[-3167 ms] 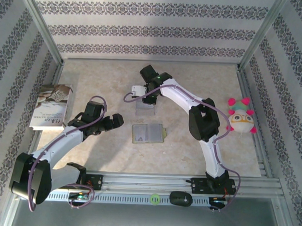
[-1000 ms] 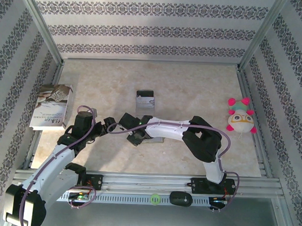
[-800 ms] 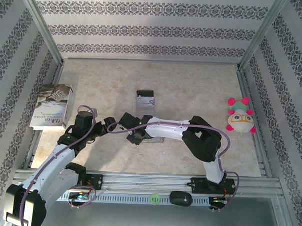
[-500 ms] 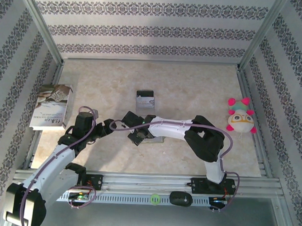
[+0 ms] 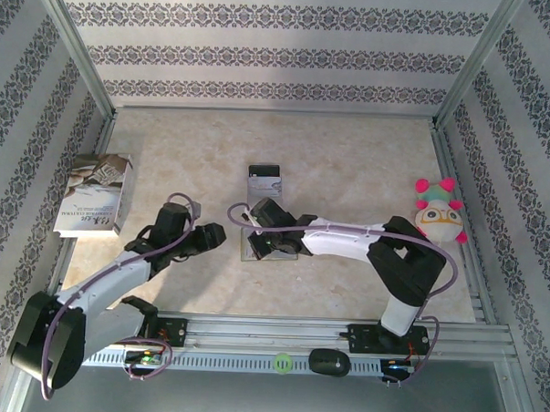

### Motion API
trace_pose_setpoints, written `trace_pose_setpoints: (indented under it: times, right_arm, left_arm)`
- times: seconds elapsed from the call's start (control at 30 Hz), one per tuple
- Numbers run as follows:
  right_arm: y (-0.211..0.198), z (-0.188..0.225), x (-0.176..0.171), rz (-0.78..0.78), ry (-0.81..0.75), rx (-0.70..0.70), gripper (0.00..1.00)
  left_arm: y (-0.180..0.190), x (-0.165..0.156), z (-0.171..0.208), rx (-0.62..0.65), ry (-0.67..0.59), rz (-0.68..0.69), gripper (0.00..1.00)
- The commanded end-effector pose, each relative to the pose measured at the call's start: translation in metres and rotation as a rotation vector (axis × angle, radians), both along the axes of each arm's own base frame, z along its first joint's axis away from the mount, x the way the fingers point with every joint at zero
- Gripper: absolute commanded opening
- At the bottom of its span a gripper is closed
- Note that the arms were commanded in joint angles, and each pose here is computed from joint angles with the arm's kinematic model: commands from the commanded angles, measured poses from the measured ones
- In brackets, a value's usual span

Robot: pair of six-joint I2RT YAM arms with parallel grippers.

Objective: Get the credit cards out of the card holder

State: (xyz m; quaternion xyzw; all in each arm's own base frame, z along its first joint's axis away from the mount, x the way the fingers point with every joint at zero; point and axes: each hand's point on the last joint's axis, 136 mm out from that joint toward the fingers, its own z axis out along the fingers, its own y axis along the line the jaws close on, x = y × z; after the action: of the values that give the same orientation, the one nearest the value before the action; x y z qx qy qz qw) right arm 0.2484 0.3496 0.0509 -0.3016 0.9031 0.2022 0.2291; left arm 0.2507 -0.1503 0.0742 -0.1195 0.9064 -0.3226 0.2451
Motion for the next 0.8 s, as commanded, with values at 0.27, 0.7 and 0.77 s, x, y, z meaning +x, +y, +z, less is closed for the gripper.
trace_pose_setpoints:
  times: [0.27,0.7,0.77]
  right_arm:
    - [-0.025,0.018,0.005,-0.157,-0.019,0.102,0.00]
    - [-0.082,-0.002,0.007,-0.478,-0.024,0.068,0.00]
    - [-0.087,-0.006,0.008,-0.524,-0.020,0.064,0.00]
  left_arm:
    - [-0.069,0.023,-0.007,0.010,-0.033,-0.142,0.28]
    - [-0.090,0.022,-0.017,0.042,-0.007,-0.193,0.22]
    - [-0.091,0.022,-0.017,0.039,-0.006,-0.197,0.22]
